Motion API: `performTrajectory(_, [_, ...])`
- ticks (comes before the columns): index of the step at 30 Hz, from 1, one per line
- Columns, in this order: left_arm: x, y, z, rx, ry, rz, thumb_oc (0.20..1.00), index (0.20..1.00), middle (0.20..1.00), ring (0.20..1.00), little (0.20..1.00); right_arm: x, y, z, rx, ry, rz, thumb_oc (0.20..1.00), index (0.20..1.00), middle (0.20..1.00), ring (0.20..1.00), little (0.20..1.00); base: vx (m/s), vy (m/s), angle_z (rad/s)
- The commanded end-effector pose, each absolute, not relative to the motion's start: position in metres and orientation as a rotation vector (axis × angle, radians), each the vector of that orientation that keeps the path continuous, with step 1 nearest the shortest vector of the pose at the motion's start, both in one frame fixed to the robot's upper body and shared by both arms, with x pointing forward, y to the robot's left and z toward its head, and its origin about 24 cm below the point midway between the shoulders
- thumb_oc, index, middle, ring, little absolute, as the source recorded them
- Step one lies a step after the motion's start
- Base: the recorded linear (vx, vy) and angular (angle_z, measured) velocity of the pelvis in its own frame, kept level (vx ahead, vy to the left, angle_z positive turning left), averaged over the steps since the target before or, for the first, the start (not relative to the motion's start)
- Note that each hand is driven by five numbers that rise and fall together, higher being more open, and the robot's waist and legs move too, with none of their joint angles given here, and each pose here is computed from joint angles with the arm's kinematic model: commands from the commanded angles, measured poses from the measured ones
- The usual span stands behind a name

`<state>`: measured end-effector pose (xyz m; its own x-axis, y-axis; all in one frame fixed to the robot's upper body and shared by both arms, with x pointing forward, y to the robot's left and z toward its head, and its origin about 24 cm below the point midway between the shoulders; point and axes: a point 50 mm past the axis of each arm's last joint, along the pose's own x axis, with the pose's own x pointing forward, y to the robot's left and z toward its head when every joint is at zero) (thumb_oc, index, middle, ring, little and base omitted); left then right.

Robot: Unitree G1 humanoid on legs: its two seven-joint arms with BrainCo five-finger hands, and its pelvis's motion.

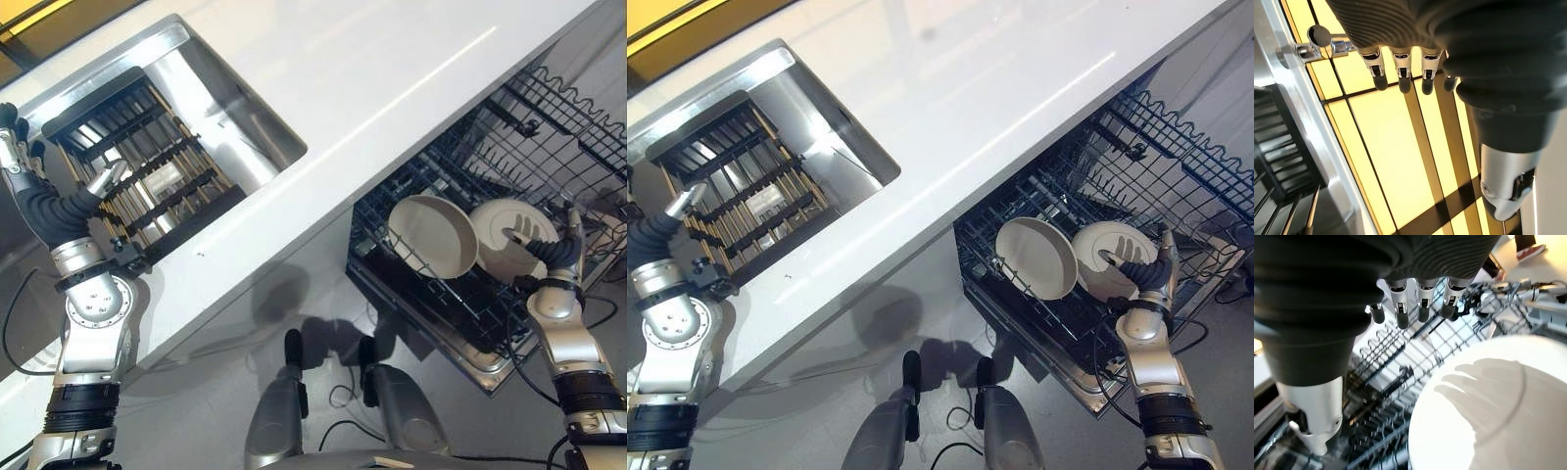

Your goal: Pick up plates and place into dishwasher.

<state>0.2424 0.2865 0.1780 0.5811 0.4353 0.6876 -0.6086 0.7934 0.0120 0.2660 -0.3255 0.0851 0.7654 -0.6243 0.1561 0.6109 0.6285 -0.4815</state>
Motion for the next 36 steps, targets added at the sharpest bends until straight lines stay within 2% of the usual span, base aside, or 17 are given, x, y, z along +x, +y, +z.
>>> performTrajectory(1, [0.229, 0.297, 0.177, 0.229, -0.769, 0.656, 1.000, 1.000, 1.000, 1.000, 1.000, 0.261, -0.332, 0.098, -0.603, -0.021, -0.704, 1.000, 1.000, 1.000, 1.000, 1.000, 0.03, 0.114, -0.08])
performTrajectory(17, [0.224, 0.287, 0.151, 0.155, -0.708, 0.697, 1.000, 1.000, 1.000, 1.000, 1.000, 0.233, -0.340, 0.102, -0.341, -0.171, -1.021, 1.000, 1.000, 1.000, 1.000, 1.000, -0.01, 0.120, -0.06])
performTrajectory(27, [0.234, 0.270, 0.150, 0.089, -0.719, 0.691, 1.000, 1.000, 1.000, 1.000, 1.000, 0.239, -0.342, 0.099, -0.139, -0.209, -1.050, 1.000, 1.000, 1.000, 1.000, 1.000, -0.09, 0.101, -0.08])
performTrajectory(36, [0.245, 0.256, 0.158, 0.067, -0.743, 0.690, 1.000, 1.000, 1.000, 1.000, 1.000, 0.258, -0.334, 0.118, 0.085, -0.344, -0.941, 1.000, 1.000, 1.000, 1.000, 1.000, -0.07, 0.040, -0.10])
